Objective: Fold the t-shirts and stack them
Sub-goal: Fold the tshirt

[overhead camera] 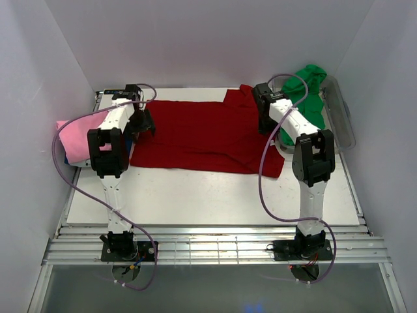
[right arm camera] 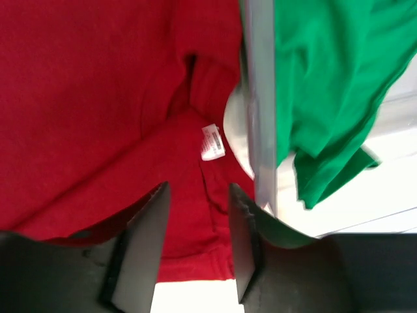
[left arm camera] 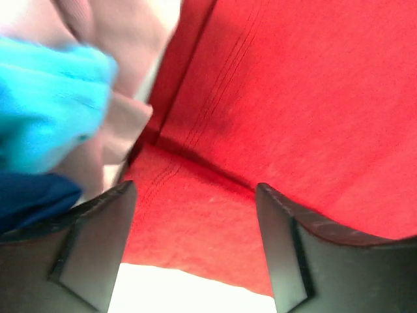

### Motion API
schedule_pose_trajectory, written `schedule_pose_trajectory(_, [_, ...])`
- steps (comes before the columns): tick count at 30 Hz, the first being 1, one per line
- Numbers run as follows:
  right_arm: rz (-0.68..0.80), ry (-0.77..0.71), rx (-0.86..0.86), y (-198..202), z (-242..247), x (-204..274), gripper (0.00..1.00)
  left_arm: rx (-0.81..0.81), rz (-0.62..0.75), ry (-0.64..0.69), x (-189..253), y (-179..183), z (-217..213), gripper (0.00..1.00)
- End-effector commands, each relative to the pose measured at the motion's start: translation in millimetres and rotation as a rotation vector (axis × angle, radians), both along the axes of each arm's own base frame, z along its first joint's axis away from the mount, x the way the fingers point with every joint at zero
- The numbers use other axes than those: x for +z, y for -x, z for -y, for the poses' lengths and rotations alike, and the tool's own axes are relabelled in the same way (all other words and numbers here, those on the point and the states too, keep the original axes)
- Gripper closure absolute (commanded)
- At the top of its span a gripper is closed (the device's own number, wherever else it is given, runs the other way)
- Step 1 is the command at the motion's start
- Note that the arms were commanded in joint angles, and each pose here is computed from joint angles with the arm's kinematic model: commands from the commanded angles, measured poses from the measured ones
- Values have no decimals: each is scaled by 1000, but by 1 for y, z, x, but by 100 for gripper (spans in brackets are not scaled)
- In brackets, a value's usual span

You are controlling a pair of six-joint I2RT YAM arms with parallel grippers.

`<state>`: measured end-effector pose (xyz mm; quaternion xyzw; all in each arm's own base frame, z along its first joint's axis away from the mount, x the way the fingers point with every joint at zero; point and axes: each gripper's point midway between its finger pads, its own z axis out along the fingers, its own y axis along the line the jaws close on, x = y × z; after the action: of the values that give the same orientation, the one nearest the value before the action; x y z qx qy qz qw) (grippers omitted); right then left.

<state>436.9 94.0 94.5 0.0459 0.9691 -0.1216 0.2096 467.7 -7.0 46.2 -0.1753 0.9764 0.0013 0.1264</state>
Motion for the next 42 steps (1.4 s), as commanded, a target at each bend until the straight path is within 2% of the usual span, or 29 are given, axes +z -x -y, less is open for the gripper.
schedule_pose_trajectory(1, [148, 30, 8, -32, 5, 44, 52, 47, 216, -40, 67, -30, -4, 14])
schedule_pose_trajectory(3, [199, 18, 13, -35, 4, 66, 50, 55, 336, -36, 105, -37, 5, 12])
schedule_pose_trajectory(6, [229, -39, 44, -24, -3, 77, 47, 9, 446, -20, 141, -31, 49, 12])
schedule_pose_trajectory(8, [213, -145, 110, -13, -25, 72, 48, -68, 486, 11, 152, -22, 101, 13])
schedule_pose_trajectory(9, [174, -172, 141, 3, -33, 61, 49, -95, 478, 24, 149, -14, 118, 19])
schedule_pose_trajectory(10, [142, -228, 177, 13, -46, 55, 50, -157, 467, 60, 146, -3, 152, 23])
schedule_pose_trajectory(13, [64, -319, 237, 42, -69, 31, 54, -216, 380, 135, 115, 23, 206, 35])
schedule_pose_trajectory(15, [43, -364, 268, 52, -83, 22, 56, -246, 322, 199, 96, 38, 232, 37])
schedule_pose_trajectory(19, [-43, -427, 334, 74, -106, -1, 57, -368, 241, 266, 64, 72, 288, 33])
schedule_pose_trajectory(25, [-126, -405, 379, 87, -121, -28, 57, -444, 142, 277, 22, 103, 318, 32])
schedule_pose_trajectory(35, [-173, -321, 358, 92, -109, -49, 59, -472, 71, 263, -12, 129, 318, 32])
schedule_pose_trajectory(38, [-188, -296, 353, 95, -105, -56, 71, -474, 61, 262, -16, 133, 316, 32])
schedule_pose_trajectory(39, [-189, -291, 352, 95, -104, -56, 78, -475, 56, 261, -18, 134, 316, 32])
schedule_pose_trajectory(42, [-180, -279, 349, 92, -102, -54, 87, -479, 50, 257, -20, 138, 316, 32])
